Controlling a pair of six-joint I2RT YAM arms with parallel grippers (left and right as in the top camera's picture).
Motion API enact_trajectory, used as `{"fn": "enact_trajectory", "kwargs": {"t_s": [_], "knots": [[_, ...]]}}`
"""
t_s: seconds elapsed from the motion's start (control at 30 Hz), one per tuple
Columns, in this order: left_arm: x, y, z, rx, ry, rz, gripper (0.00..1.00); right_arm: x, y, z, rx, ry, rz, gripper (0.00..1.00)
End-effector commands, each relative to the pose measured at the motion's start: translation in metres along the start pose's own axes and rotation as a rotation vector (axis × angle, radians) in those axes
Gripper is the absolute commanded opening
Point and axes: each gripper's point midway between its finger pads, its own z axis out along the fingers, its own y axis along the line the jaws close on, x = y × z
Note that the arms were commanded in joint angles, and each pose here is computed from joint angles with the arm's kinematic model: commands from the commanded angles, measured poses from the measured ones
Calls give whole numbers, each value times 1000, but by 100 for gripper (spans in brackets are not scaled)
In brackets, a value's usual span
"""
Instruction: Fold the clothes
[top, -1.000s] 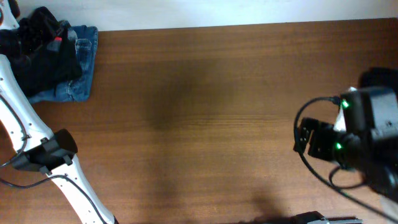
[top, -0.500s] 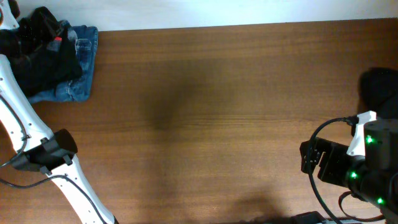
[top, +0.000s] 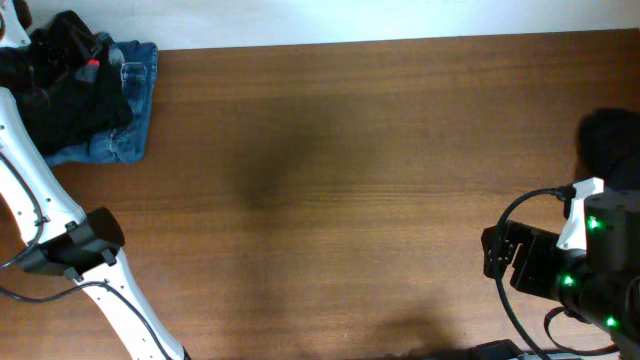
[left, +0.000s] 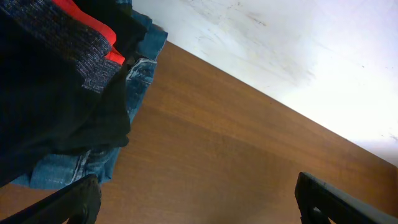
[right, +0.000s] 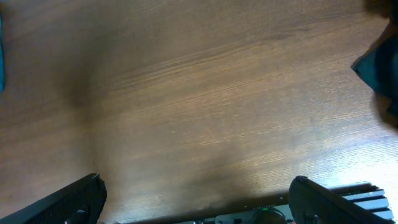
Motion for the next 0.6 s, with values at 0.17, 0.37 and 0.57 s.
{"fn": "enact_trajectory", "kwargs": {"t_s": [0.17,0.37,0.57], "knots": [[0,-3,-3,16,-2,5,99,4,0,2,-1,16,-3,99],[0,-3,-3,16,-2,5,99,-13,1,8,-4,-62,16,99],[0,-3,-3,16,-2,5,99,-12,-18,37,31,-126,63,99]]}}
